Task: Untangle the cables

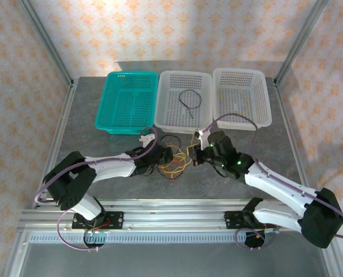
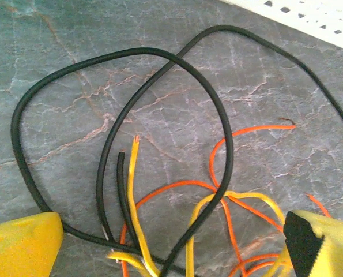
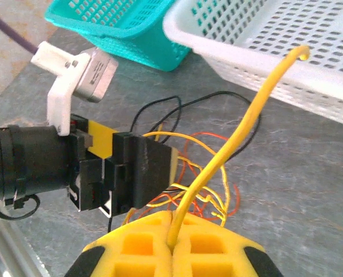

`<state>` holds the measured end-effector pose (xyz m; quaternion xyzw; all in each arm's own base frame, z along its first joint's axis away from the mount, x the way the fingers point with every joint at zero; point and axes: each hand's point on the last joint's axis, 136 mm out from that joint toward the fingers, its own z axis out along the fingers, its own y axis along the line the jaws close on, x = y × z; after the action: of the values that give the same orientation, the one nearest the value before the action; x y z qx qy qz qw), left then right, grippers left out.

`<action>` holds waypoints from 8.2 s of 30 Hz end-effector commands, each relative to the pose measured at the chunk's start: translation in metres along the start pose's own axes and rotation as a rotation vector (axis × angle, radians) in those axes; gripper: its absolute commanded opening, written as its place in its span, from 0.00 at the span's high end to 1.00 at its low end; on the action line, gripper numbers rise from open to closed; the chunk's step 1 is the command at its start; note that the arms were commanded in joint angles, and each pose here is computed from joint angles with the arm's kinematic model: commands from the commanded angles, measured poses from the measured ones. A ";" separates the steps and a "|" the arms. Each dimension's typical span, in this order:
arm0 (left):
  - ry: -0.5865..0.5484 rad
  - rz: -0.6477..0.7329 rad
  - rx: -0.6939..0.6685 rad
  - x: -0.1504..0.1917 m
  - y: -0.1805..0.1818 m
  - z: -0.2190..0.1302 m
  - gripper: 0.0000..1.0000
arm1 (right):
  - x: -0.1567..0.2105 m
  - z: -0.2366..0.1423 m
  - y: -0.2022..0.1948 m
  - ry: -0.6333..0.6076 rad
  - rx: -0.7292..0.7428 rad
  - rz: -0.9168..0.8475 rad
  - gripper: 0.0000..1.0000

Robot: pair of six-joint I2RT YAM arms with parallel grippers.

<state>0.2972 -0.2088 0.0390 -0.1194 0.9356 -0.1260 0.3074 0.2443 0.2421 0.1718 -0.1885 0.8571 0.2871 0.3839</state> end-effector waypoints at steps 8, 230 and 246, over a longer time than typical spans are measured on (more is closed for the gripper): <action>0.045 0.022 -0.133 0.025 0.042 0.011 0.01 | -0.050 -0.035 -0.025 -0.163 0.207 -0.007 1.00; -0.086 -0.014 -0.041 -0.017 0.100 0.000 1.00 | -0.116 -0.387 -0.113 -0.684 1.364 0.008 1.00; -0.184 0.061 0.260 -0.048 0.038 -0.044 1.00 | -0.190 -0.233 -0.070 -0.602 0.887 -0.009 1.00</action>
<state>0.2973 -0.1412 0.0660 -0.0870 0.8958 -0.1997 0.3875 0.2610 0.0323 0.4115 0.0803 0.7446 -0.1439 0.6469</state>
